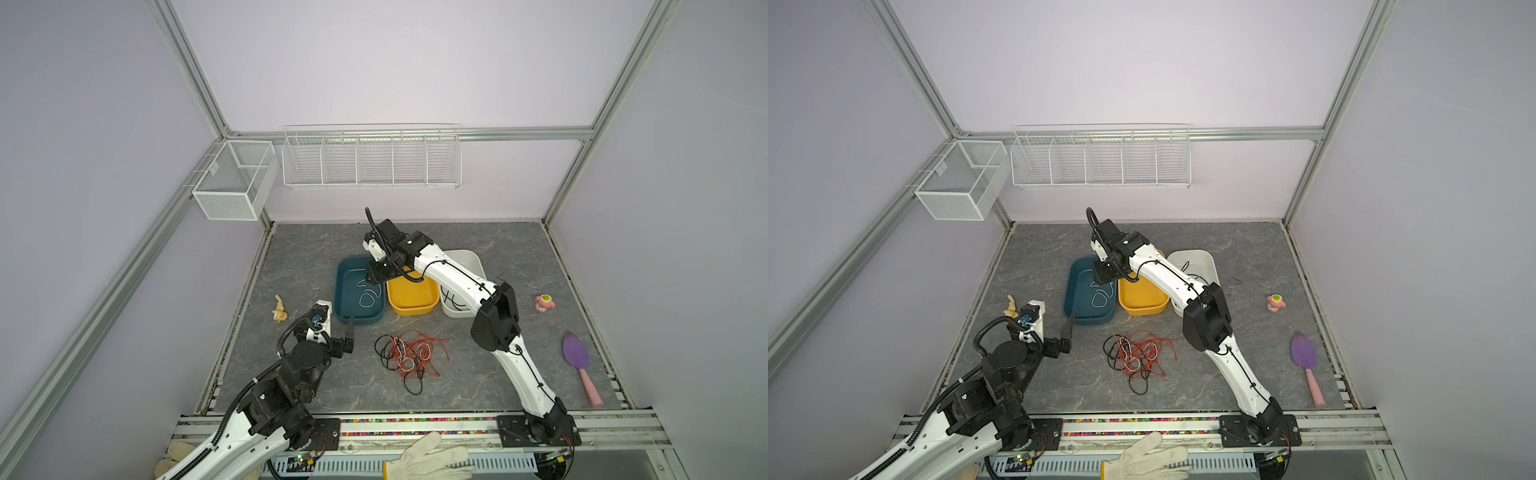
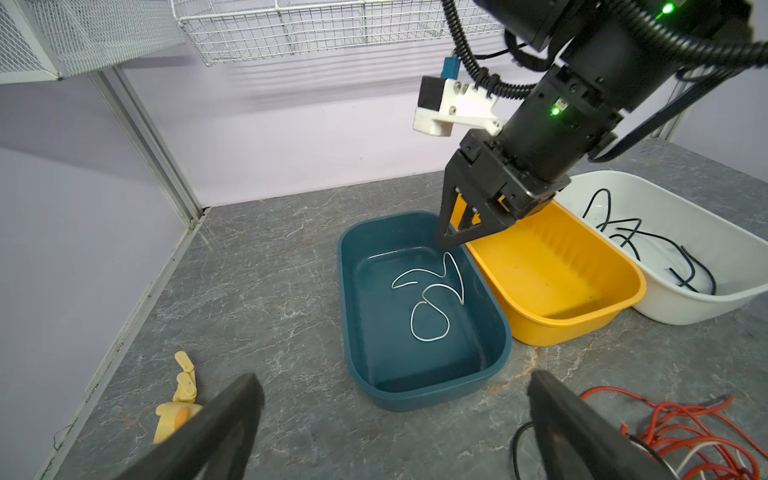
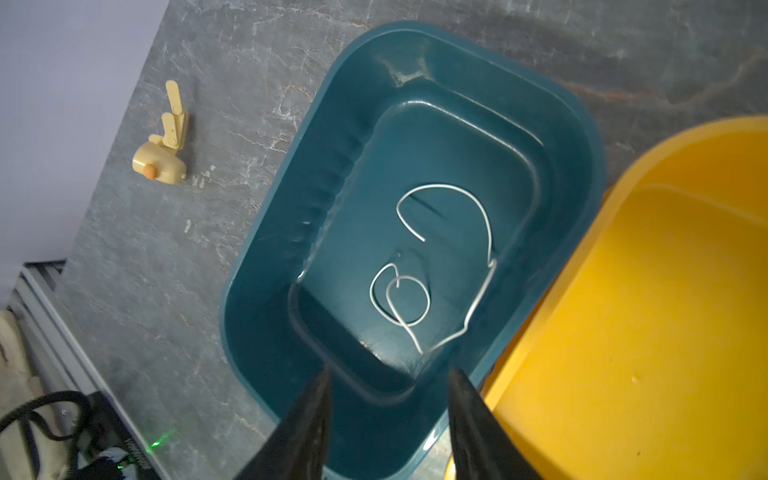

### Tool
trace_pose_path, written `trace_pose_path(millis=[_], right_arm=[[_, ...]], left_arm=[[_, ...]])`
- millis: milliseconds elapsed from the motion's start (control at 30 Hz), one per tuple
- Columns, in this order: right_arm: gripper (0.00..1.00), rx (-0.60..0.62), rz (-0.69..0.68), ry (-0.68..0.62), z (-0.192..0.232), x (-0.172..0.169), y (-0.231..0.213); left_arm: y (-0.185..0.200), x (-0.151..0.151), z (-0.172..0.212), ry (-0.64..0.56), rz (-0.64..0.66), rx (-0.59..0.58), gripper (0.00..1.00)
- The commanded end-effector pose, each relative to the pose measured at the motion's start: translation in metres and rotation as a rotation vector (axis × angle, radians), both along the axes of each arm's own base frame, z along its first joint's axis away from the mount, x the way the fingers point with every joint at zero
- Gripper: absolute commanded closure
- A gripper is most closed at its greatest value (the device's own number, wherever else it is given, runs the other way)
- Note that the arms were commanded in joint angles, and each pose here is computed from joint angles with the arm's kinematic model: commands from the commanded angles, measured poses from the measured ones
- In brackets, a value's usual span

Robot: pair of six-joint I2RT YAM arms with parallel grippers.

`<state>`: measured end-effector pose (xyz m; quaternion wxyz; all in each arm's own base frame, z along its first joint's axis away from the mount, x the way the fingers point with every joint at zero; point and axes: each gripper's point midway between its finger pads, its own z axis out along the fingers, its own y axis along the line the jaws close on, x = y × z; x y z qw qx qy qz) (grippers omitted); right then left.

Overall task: Untangle the cables
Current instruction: 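Move the right gripper back down to the cable pile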

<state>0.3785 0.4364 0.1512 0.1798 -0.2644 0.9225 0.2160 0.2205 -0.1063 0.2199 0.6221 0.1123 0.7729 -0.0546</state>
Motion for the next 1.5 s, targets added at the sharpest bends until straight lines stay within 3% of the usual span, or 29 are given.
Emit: trace_pose_path(millis=[0,100,133,300,467,833,1067,1300,1467], right_arm=[[0.33,0.067,0.011,-0.082,0.061,-0.014,-0.011],[0.02,0.113,0.011,-0.092,0.084,-0.029,-0.023],[0.12,0.132,0.016,-0.093,0.09,-0.037,-0.026],[0.12,0.188,0.003,-0.106,0.108,-0.071,-0.056],[0.12,0.229,-0.052,-0.116,0.097,-0.102,-0.093],[0.12,0.127,-0.158,-0.097,0.043,-0.135,-0.154],[0.12,0.216,-0.06,0.013,0.012,-0.173,-0.144],[0.12,0.158,0.013,-0.051,-0.007,-0.208,-0.149],[0.12,0.191,0.008,-0.058,-0.012,-0.217,-0.149]], left_arm=[[-0.003,0.001,-0.002,-0.001,-0.019,0.016,0.01],[-0.005,0.001,-0.004,0.002,-0.028,0.024,0.01],[-0.006,0.001,-0.004,0.003,-0.031,0.028,0.01],[-0.008,0.001,-0.006,0.008,-0.044,0.035,0.01],[-0.011,0.001,-0.007,0.011,-0.055,0.041,0.01],[-0.022,0.0,-0.012,0.027,-0.116,0.067,0.01],[-0.023,0.0,-0.013,0.028,-0.119,0.069,0.01],[-0.027,0.001,-0.017,0.033,-0.132,0.081,0.01],[-0.029,0.001,-0.019,0.037,-0.142,0.1,0.01]])
